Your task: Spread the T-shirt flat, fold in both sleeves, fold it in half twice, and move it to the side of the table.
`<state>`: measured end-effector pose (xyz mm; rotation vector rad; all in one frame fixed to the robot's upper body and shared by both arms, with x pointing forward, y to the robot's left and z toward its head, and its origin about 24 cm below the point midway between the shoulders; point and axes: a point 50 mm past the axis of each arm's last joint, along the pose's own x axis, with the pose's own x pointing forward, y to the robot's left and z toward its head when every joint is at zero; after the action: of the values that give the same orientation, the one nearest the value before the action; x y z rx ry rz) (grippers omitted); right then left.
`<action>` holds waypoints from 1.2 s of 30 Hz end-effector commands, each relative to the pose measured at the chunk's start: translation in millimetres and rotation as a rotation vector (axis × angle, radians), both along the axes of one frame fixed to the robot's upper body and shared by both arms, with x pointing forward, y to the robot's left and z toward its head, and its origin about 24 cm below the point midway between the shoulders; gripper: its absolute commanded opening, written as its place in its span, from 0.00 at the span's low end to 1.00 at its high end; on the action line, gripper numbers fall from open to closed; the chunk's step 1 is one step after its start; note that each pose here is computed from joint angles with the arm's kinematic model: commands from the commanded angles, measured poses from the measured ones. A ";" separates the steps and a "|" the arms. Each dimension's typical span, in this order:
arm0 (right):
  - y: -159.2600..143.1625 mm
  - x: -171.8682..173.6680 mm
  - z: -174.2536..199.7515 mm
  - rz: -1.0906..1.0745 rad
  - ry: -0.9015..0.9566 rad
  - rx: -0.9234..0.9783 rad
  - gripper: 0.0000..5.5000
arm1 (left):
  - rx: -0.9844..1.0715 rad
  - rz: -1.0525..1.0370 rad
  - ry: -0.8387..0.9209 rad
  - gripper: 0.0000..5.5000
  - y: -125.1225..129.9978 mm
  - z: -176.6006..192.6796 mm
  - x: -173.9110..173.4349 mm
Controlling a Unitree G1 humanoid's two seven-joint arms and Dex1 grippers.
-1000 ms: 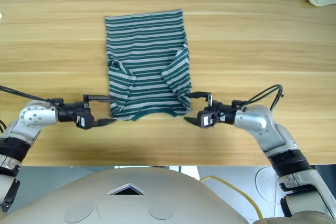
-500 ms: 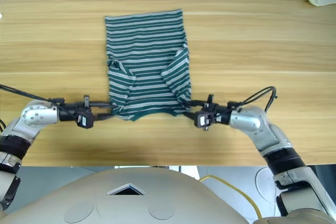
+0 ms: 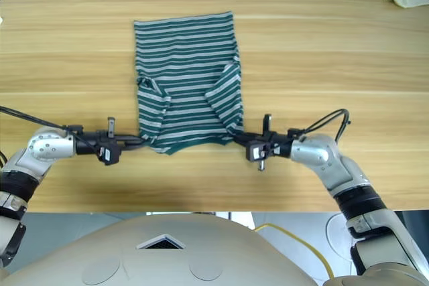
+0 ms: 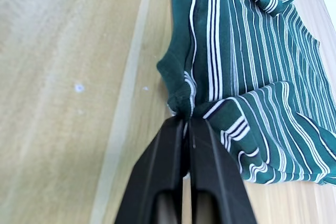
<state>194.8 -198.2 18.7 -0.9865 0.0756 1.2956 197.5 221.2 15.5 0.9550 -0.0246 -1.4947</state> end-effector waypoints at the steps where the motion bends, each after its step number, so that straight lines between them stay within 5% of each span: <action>1: -4.6 -10.7 -8.4 0.012 0.077 -0.061 0.00 | -0.064 -0.048 -0.008 0.01 -6.0 9.3 -5.3; 14: -10.7 -37.5 30.4 0.098 0.063 0.051 0.00 | -0.169 -0.037 -0.069 0.01 -2.0 41.5 -9.7; 26: -17.8 -89.1 70.8 0.150 0.065 0.171 0.00 | -0.023 -0.080 0.033 0.01 13.8 34.4 -66.0; 36: -13.3 -118.7 83.5 0.222 0.078 0.230 0.00 | -0.289 -0.117 0.084 0.01 8.6 83.7 -89.2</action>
<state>78.0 -210.0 96.0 -0.7523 -0.1031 1.4980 106.6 226.5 87.5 0.6764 -0.2102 -1.5878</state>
